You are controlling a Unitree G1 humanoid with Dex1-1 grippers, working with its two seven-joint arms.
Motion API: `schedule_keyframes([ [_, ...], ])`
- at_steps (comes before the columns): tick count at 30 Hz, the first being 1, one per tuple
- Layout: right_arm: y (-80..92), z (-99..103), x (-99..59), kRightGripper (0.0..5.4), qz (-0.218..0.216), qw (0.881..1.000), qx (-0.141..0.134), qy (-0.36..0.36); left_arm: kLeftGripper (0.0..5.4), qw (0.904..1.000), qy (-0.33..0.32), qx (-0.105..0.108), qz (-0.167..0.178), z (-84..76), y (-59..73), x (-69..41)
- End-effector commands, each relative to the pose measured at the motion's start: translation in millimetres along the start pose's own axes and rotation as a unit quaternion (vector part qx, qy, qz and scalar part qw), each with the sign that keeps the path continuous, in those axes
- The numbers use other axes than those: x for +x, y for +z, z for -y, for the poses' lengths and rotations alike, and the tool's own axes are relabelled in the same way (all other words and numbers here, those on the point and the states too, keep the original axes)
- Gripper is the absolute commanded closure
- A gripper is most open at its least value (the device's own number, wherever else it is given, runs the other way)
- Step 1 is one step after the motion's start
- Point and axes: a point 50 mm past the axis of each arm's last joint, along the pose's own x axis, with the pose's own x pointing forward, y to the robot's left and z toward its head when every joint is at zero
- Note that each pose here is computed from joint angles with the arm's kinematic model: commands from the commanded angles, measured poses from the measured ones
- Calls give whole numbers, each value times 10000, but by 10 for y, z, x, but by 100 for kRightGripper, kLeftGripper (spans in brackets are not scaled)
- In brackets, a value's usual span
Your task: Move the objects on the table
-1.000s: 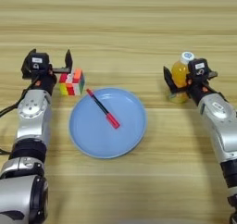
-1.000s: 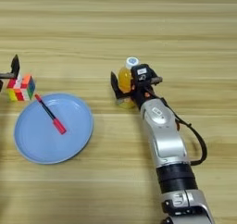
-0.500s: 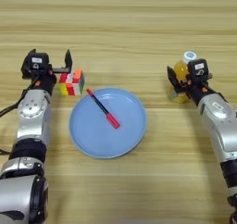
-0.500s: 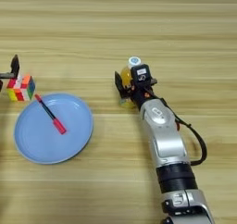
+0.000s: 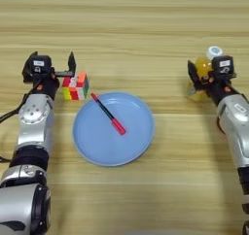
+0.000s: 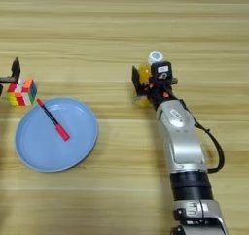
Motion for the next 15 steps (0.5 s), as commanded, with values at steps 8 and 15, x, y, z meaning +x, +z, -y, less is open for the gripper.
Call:
schedule_keyframes([
  [8,194,458,-2,189,336,9960,-276,-784,0,9999,-4,53,-98,-18,-14,6],
  [15,82,681,-76,189,100,9925,-426,-1139,0,9999,6,54,-108,-28,-17,8],
])
